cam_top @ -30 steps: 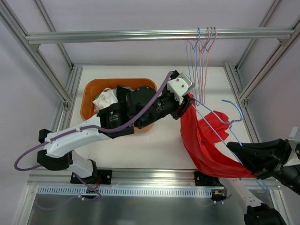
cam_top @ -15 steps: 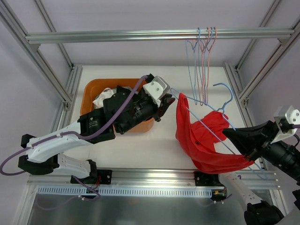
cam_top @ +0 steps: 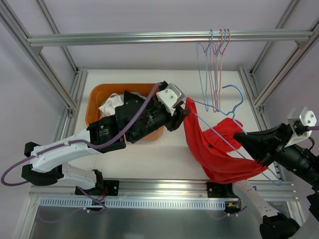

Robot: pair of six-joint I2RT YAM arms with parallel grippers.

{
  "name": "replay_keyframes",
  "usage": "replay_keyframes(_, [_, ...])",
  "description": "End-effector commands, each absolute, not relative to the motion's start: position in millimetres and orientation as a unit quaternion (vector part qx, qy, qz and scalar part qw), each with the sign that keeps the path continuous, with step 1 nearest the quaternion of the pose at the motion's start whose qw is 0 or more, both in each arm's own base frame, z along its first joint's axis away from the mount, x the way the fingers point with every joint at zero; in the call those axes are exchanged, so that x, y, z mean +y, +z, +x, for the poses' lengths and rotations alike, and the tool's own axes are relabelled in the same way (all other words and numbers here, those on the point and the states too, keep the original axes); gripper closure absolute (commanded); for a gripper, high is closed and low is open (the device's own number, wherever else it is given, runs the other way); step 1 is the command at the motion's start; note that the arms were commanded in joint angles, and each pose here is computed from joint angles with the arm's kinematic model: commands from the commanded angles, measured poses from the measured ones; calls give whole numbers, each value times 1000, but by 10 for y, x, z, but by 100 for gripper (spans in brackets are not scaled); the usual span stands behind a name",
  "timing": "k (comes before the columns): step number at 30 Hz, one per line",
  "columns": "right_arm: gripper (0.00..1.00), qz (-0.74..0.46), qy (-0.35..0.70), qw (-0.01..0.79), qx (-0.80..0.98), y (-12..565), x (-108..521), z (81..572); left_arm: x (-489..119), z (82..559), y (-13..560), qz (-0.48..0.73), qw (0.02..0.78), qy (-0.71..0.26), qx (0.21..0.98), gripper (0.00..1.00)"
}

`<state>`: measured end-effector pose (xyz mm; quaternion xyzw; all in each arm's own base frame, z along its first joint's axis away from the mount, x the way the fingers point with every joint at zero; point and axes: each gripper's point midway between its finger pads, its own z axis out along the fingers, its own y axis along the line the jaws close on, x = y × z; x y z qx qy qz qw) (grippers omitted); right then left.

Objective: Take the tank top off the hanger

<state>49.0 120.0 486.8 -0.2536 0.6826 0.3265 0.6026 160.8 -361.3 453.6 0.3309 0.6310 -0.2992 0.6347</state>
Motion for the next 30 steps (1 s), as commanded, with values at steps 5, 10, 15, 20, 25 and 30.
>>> replay_keyframes(5, [100, -286, 355, 632, 627, 5163, 1288, 320, -3704, 1827, 4413, 309, 626, -309, 646, 67])
replay_keyframes(10, [100, -286, 352, 639, 621, 5182, 1276, 294, -3690, 1869, 4414, 301, 618, -328, 648, 94])
replay_keyframes(15, [100, -284, 348, 624, 640, 5046, 1291, 435, -3565, 1857, 4468, 286, 626, -330, 646, 100])
replay_keyframes(20, [100, -323, 340, 599, 649, 4718, 1307, 349, -2954, 2238, 4418, 126, 670, -234, 693, 100])
replay_keyframes(25, [100, -346, 314, 610, 640, 4523, 1253, 266, -2260, 2344, 4327, -25, 682, -205, 702, 100])
replay_keyframes(30, [100, -341, 323, 651, 596, 4787, 1298, 322, -2424, 2233, 4173, 37, 657, -265, 705, 100])
